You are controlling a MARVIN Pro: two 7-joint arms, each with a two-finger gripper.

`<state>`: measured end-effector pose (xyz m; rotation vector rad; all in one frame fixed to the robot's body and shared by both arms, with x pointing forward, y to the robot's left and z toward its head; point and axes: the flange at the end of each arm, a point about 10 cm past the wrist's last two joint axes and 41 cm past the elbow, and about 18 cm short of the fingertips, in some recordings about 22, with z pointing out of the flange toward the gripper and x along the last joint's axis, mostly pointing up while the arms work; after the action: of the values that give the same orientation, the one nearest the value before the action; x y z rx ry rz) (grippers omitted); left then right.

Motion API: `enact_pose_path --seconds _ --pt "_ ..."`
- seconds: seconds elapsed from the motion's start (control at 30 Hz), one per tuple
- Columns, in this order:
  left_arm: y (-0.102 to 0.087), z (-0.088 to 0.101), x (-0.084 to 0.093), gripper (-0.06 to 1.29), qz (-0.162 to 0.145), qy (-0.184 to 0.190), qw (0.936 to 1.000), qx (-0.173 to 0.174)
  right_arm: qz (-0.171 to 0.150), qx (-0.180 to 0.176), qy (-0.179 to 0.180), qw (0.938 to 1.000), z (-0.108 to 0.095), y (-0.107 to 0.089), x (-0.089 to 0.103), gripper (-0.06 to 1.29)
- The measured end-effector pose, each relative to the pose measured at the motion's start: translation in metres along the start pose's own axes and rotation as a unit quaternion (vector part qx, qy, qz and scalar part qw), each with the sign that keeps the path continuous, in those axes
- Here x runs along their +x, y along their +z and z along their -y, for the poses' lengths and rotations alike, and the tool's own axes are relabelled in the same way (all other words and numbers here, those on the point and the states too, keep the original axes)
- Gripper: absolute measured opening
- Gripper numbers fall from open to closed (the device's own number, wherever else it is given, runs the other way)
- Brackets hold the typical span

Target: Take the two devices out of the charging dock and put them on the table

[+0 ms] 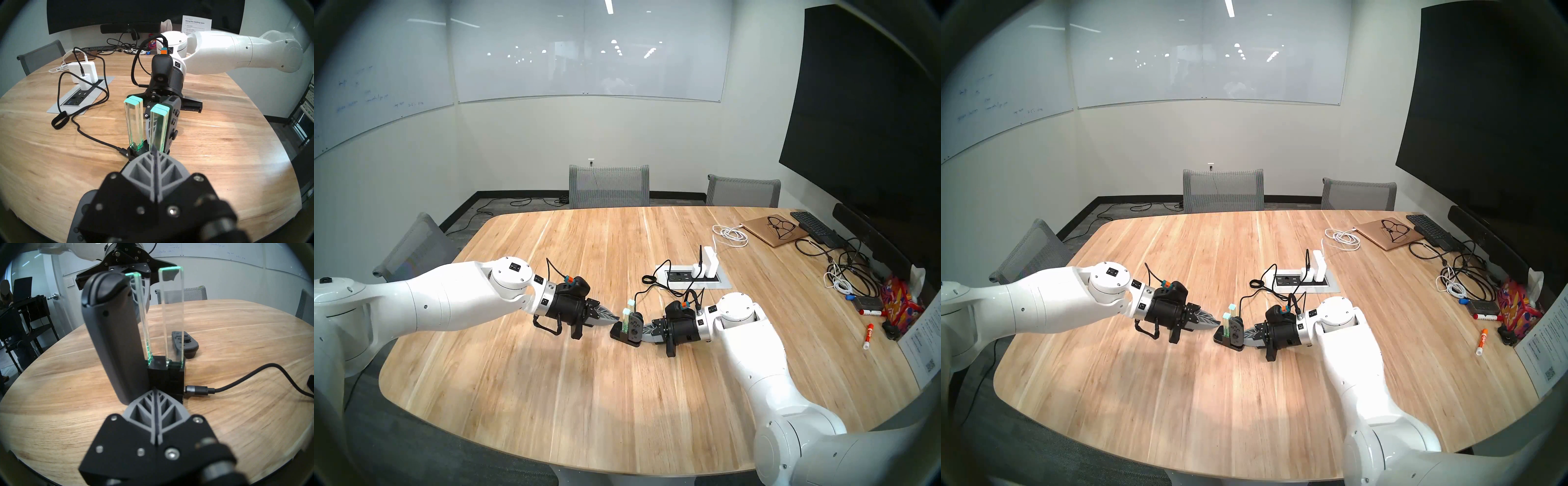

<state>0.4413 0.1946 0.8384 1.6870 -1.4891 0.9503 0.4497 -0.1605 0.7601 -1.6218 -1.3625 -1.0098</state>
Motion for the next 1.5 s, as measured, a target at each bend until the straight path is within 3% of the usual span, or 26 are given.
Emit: enact_pose_path --seconds 0.83,1.5 --pt "0.008 -0.001 -0.020 -0.02 0.026 -0.010 0.9996 0.002 0.000 0.000 0.000 1.0000 0.000 0.000 0.000 -0.02" --pt "0.012 0.001 -0.023 -0.02 0.028 -0.013 0.9995 0.003 0.000 0.000 0.000 1.0000 0.000 0.000 0.000 -0.02"
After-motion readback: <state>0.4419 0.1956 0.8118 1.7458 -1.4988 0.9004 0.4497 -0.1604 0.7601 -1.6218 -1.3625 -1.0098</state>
